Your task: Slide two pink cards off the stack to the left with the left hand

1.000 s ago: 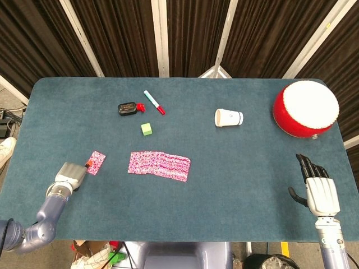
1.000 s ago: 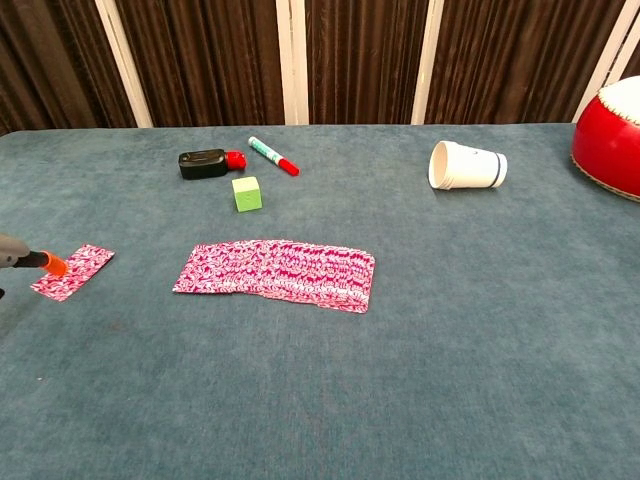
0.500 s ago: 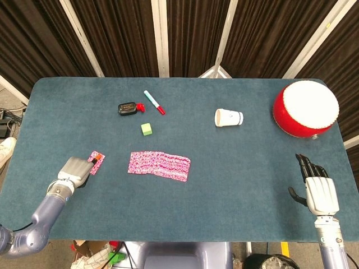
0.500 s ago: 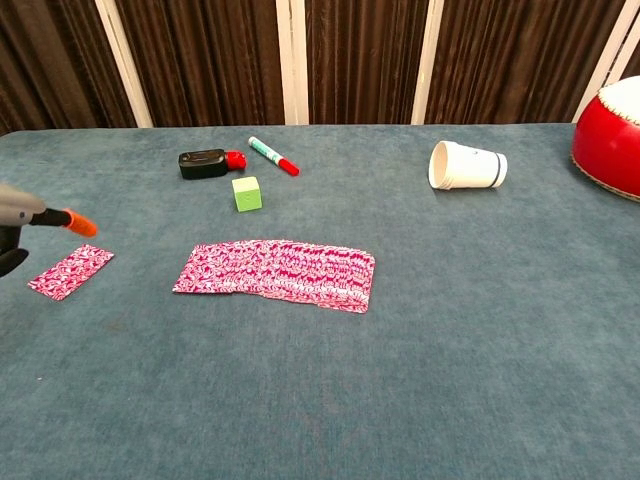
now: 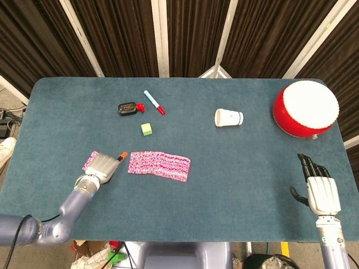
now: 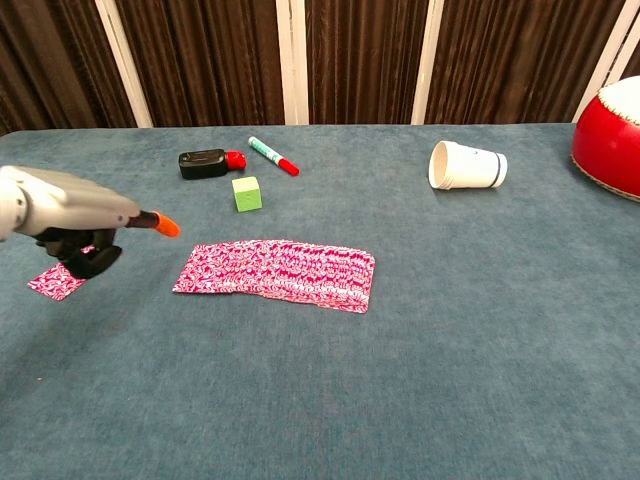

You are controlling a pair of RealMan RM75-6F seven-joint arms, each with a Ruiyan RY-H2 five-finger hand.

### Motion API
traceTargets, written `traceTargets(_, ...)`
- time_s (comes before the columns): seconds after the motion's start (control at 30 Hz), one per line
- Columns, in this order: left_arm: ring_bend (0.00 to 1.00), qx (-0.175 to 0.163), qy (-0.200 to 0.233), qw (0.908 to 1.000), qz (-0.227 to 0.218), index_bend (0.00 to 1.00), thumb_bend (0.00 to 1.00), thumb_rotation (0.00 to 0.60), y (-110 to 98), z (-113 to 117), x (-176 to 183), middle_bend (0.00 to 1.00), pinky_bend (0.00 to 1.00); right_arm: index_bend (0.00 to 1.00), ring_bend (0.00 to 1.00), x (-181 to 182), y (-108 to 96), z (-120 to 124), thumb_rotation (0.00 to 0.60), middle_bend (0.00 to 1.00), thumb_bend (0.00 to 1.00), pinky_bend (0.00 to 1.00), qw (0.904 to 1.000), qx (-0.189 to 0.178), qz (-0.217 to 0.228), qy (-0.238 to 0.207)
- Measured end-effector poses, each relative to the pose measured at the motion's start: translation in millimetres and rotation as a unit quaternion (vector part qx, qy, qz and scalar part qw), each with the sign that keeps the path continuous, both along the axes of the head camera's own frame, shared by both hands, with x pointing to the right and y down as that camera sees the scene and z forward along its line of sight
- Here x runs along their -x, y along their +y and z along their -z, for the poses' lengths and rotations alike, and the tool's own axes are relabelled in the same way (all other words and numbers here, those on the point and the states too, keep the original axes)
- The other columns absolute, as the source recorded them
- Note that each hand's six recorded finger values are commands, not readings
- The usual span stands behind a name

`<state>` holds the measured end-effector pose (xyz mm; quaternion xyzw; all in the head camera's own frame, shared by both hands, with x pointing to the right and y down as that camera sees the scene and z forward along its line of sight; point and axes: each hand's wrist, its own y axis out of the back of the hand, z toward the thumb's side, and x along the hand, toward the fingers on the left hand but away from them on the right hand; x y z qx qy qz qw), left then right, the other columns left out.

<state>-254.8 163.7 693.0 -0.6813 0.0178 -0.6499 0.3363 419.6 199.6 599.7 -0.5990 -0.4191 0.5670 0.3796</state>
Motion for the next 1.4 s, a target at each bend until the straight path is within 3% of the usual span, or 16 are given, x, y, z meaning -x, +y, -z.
traceTargets(0.27,0.84,0.020,-0.008,0.9996,-0.016,0.04,0.97,0.600,8.3,-21.5,-23.4,0.86,0.75,0.01,0.23,-0.6,-0.4,-0.3,0.600,0.15,0.28,0.24,1.0000,0.000,-0.001,0.000)
traceTargets(0.57,0.84,0.021,-0.019,0.9993,-0.025,0.05,0.97,0.600,10.0,-24.9,-32.0,0.86,0.75,0.01,0.23,-1.0,-0.6,-0.9,0.600,0.15,0.28,0.24,1.0000,0.001,-0.001,-0.001)
traceTargets(1.03,0.84,0.008,-0.069,0.9974,-0.018,0.05,0.97,0.600,1.2,-33.6,-13.5,0.86,0.76,0.01,0.23,-1.1,0.0,-0.3,0.600,0.15,0.28,0.24,1.0000,0.002,-0.002,-0.001)
traceTargets(1.4,0.84,-0.003,-0.110,0.9940,0.002,0.05,0.97,0.600,-20.5,-52.9,6.9,0.86,0.75,0.01,0.23,0.2,0.8,-2.6,0.600,0.15,0.28,0.24,1.0000,0.004,0.001,0.005)
